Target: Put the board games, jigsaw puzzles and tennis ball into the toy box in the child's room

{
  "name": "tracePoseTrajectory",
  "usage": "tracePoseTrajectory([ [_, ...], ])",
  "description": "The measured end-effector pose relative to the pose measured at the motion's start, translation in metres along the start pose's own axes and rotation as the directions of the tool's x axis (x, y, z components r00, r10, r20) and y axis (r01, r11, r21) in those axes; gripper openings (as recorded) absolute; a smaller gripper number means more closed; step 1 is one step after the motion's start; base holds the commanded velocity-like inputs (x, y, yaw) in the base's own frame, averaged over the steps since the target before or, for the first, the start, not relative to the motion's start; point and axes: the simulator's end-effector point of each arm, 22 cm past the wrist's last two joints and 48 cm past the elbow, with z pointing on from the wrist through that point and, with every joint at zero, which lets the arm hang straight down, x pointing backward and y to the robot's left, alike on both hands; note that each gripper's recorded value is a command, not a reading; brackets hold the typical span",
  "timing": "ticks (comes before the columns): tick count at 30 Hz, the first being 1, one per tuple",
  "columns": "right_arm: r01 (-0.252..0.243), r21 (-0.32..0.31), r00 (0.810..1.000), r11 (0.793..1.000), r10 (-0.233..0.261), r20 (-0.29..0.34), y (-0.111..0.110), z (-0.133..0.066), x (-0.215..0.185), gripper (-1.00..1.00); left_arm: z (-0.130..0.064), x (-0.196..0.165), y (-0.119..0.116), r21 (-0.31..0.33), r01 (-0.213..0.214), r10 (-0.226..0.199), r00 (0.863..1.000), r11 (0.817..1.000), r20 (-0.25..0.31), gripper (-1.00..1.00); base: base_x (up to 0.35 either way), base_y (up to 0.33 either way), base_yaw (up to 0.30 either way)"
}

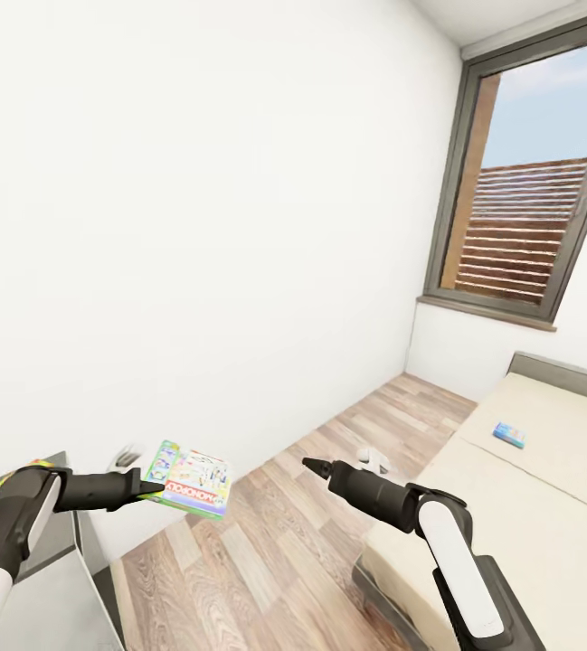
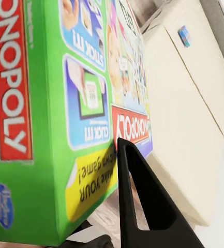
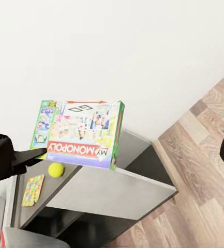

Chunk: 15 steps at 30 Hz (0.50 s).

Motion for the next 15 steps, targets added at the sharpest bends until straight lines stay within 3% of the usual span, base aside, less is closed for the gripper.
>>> tracePoseTrajectory([
  [8, 0.000, 0.001, 1.000, 1.000, 0.000, 0.001, -0.0003, -0.0003, -0.0002, 1.00, 0.0012, -0.0004, -0.0026, 0.009, 0.002, -0.002, 1.000, 1.000, 0.003, -1.00, -0.001, -0.009, 0.072],
  [15, 0.001, -0.002, 1.000, 1.000, -0.001, 0.006, 0.0012, 0.0008, -0.0007, 1.00, 0.0025, 0.0004, -0.0028, 0.008, 0.001, -0.001, 1.000, 1.000, 0.000, -1.00, -0.075, -0.225, 0.164],
])
